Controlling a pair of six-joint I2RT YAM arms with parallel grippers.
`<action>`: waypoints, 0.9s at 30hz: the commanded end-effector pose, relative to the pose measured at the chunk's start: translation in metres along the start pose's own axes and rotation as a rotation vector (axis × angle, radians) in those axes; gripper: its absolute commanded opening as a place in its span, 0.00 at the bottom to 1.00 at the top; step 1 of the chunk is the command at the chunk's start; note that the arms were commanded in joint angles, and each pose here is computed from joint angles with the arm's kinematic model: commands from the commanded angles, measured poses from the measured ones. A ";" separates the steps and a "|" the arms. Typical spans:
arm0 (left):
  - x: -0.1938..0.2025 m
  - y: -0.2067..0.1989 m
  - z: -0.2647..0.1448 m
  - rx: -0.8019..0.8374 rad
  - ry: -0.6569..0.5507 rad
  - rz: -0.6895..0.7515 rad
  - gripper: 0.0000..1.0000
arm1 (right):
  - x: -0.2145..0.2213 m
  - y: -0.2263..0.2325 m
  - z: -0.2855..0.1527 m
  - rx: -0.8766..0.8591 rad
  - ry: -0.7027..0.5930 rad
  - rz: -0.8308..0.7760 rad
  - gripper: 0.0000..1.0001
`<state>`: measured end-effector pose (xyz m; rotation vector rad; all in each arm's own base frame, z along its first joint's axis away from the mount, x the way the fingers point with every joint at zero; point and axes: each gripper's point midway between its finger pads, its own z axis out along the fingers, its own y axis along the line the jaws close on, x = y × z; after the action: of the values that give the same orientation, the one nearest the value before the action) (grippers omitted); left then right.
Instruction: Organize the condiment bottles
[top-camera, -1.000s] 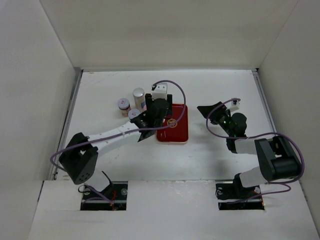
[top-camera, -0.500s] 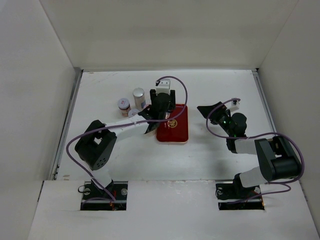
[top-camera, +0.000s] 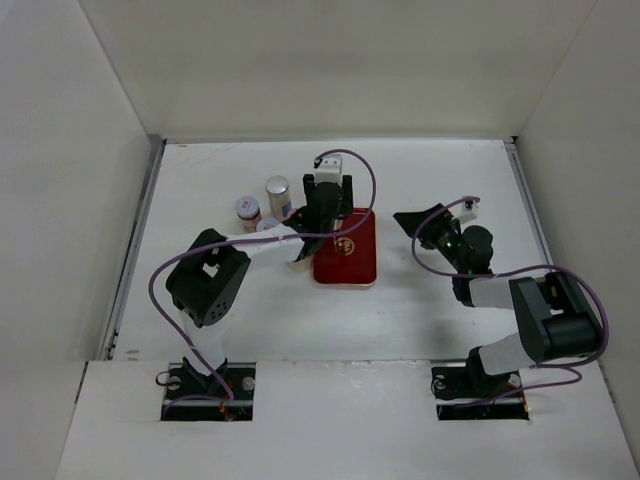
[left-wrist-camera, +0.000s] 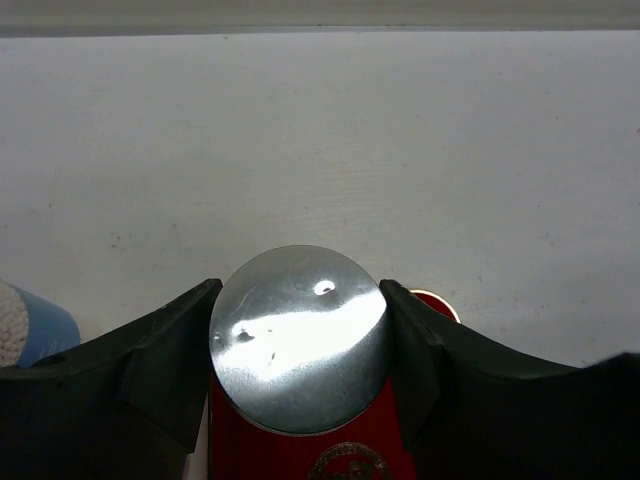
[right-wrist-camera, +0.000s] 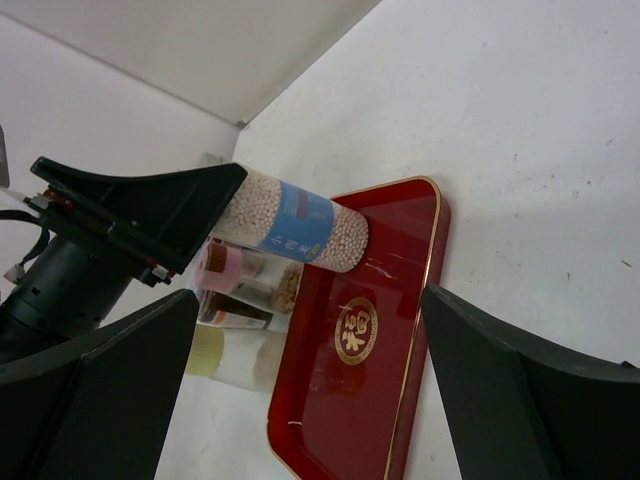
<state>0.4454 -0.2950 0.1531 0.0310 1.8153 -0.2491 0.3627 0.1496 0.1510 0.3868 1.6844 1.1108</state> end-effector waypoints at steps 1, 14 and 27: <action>-0.058 -0.015 0.001 0.042 -0.181 -0.081 0.45 | -0.015 0.027 0.007 -0.095 -0.042 -0.039 1.00; -0.155 0.002 -0.089 0.059 -0.292 -0.159 0.91 | -0.014 0.026 0.007 -0.093 -0.037 -0.039 1.00; -0.085 0.119 -0.054 -0.190 0.033 -0.156 0.92 | -0.010 0.031 0.010 -0.105 -0.023 -0.039 1.00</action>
<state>0.4341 -0.1505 0.2653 -0.2732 1.7428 -0.1817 0.3629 0.1568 0.1540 0.3679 1.6844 1.1260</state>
